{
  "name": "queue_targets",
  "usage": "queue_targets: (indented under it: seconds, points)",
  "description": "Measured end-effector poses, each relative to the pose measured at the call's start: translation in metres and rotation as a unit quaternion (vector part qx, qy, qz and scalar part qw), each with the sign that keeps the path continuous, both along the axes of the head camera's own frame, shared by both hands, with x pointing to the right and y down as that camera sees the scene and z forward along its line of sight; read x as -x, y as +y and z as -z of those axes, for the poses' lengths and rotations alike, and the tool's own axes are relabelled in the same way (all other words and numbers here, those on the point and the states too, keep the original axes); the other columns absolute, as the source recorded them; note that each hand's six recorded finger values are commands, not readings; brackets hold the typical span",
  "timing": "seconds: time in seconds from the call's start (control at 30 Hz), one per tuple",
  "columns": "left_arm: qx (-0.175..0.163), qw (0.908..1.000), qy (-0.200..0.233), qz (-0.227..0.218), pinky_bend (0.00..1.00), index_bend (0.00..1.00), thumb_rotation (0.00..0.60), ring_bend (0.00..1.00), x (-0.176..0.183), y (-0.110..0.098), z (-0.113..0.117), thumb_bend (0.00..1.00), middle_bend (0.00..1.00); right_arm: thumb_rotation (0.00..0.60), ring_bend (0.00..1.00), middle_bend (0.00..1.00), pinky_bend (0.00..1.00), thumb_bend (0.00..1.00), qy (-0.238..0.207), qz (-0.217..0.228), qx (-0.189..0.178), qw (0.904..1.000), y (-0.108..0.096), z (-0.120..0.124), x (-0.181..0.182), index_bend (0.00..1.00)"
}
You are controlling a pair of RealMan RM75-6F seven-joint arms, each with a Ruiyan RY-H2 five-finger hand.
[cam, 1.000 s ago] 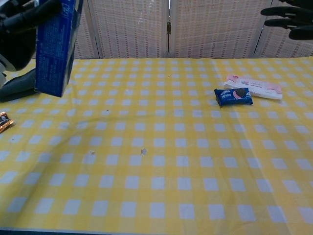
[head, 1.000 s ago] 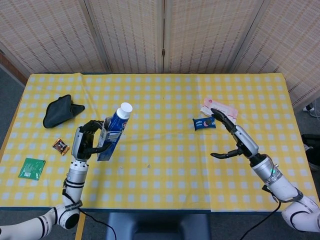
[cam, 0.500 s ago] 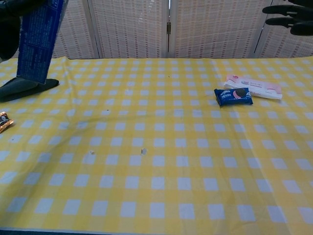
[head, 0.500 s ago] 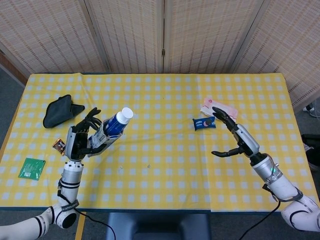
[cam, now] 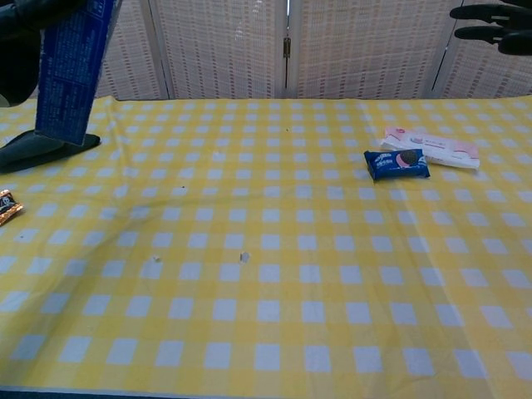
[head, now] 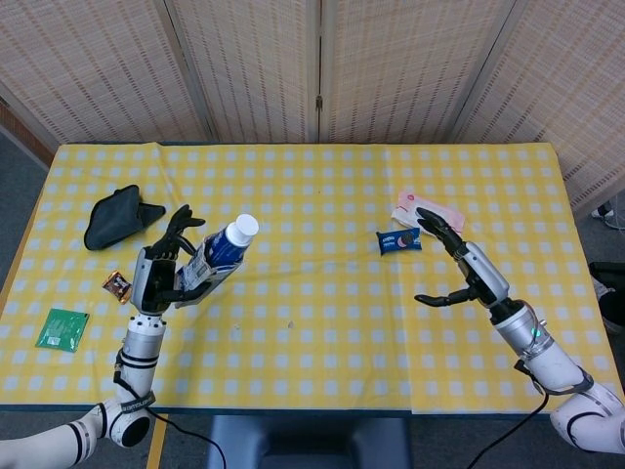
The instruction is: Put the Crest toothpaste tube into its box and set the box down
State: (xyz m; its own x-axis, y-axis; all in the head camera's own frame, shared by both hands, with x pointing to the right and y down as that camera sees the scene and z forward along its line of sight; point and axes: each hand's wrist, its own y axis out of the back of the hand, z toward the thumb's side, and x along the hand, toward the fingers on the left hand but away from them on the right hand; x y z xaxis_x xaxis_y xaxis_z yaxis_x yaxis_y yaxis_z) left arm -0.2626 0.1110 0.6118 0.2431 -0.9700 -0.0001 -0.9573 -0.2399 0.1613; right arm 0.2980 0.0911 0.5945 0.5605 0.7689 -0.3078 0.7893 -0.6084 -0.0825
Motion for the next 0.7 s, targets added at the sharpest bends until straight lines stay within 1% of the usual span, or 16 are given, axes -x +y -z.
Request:
queue_targets:
  seconds: [0.07, 0.13, 0.2, 0.27, 0.33, 0.57, 0.67, 0.7]
  points:
    - [0.007, 0.9997, 0.019, 0.017, 0.02, 0.59, 0.600, 0.07, 0.003, -0.002, 0.000, 0.08, 0.29, 0.600, 0.04, 0.00, 0.00, 0.04, 0.000, 0.000, 0.000, 1.0000, 0.000, 0.000, -0.001, 0.00]
    - [0.018, 0.9975, 0.052, 0.043, 0.04, 0.59, 0.600, 0.10, 0.009, -0.006, 0.001, 0.08, 0.29, 0.600, 0.04, 0.00, 0.00, 0.04, 0.000, -0.001, 0.000, 1.0000, 0.000, 0.000, -0.002, 0.00]
    - [0.028, 0.9926, 0.092, 0.073, 0.06, 0.60, 0.600, 0.12, 0.015, -0.010, 0.004, 0.08, 0.31, 0.600, 0.04, 0.00, 0.00, 0.04, 0.001, -0.004, 0.000, 1.0000, 0.000, 0.000, -0.003, 0.00]
    - [0.030, 0.9890, 0.114, 0.089, 0.07, 0.60, 0.600, 0.13, 0.018, -0.013, 0.007, 0.08, 0.32, 0.600, 0.04, 0.00, 0.00, 0.04, 0.000, -0.006, 0.001, 1.0000, -0.001, -0.001, -0.004, 0.00]
    - [0.027, 0.9897, 0.109, 0.089, 0.07, 0.60, 0.600, 0.13, 0.017, -0.013, 0.008, 0.08, 0.32, 0.600, 0.05, 0.00, 0.00, 0.04, 0.000, -0.007, 0.003, 1.0000, -0.002, -0.002, -0.004, 0.00]
    - [0.026, 0.9954, 0.072, 0.058, 0.08, 0.59, 0.600, 0.15, 0.009, -0.009, 0.005, 0.09, 0.35, 0.600, 0.05, 0.00, 0.00, 0.04, -0.003, -0.004, 0.005, 1.0000, -0.001, -0.004, -0.003, 0.00]
    - [0.023, 0.9980, 0.038, 0.044, 0.10, 0.59, 0.600, 0.19, 0.007, -0.006, 0.002, 0.09, 0.39, 0.600, 0.05, 0.00, 0.00, 0.04, -0.003, -0.005, 0.006, 1.0000, -0.002, -0.004, -0.005, 0.00]
    - [0.024, 0.9990, 0.016, 0.034, 0.10, 0.59, 0.600, 0.19, 0.006, -0.004, -0.001, 0.09, 0.39, 0.600, 0.05, 0.00, 0.00, 0.04, -0.003, -0.006, 0.007, 1.0000, -0.001, -0.005, -0.005, 0.00]
